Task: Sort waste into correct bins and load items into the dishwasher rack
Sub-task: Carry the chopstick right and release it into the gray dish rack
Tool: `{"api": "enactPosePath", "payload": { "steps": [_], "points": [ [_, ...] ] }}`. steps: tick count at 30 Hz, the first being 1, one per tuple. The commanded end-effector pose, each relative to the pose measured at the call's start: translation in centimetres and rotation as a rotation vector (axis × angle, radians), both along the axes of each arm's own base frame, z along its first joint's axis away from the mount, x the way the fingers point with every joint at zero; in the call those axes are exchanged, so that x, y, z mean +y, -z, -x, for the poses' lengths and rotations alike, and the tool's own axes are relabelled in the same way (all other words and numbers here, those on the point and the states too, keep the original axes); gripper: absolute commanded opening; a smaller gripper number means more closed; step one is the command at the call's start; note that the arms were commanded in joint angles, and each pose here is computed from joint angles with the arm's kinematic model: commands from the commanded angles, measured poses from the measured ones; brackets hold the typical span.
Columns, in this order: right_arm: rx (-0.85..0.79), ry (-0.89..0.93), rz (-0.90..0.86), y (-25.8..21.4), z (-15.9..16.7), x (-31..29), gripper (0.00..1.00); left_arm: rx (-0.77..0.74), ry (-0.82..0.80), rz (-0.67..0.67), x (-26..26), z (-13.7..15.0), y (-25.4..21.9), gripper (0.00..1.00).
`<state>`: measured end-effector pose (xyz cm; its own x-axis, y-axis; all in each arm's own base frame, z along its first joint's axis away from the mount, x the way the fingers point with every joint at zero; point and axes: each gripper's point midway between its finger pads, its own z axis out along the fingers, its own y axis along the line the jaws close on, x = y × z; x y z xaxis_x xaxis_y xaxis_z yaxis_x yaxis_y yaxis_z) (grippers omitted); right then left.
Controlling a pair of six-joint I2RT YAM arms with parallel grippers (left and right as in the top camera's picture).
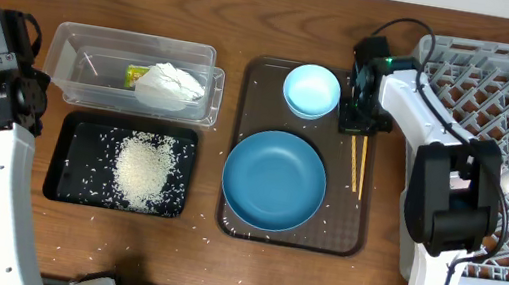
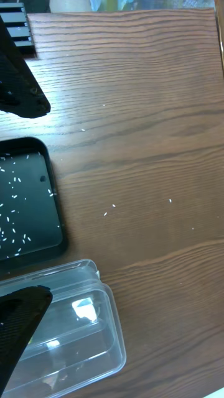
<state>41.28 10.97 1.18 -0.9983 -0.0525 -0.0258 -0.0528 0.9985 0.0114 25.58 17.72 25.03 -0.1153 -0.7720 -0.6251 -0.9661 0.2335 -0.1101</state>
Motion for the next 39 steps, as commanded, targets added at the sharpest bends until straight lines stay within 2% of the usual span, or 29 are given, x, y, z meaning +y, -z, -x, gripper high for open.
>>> {"api": "enactPosePath", "payload": {
  "steps": [1,9,13,20,29,39],
  "points": [
    [-0.079,0.037,-0.043,-3.6,-2.4,0.0,0.01,0.002,-0.009,-0.006,0.2,0.1,-0.1,0.89],
    [-0.240,0.072,-0.062,-12.9,-5.9,-4.0,0.01,0.002,-0.009,-0.007,0.2,0.1,-0.1,0.89],
    [-0.278,0.109,-0.049,-15.5,-6.5,-8.1,0.01,0.002,-0.009,-0.007,0.2,0.1,-0.1,0.89],
    [-0.245,0.094,-0.032,-15.6,-5.5,-13.9,0.01,0.002,-0.009,-0.007,0.2,0.1,-0.1,0.89],
    [-0.244,-0.090,-0.180,-15.3,-5.0,-12.8,0.01,0.002,-0.009,-0.007,0.2,0.1,-0.1,0.89],
    [-0.255,-0.047,-0.185,-13.2,-5.8,-12.9,0.01,0.002,-0.009,-0.007,0.2,0.1,-0.1,0.89]
  ]
}}
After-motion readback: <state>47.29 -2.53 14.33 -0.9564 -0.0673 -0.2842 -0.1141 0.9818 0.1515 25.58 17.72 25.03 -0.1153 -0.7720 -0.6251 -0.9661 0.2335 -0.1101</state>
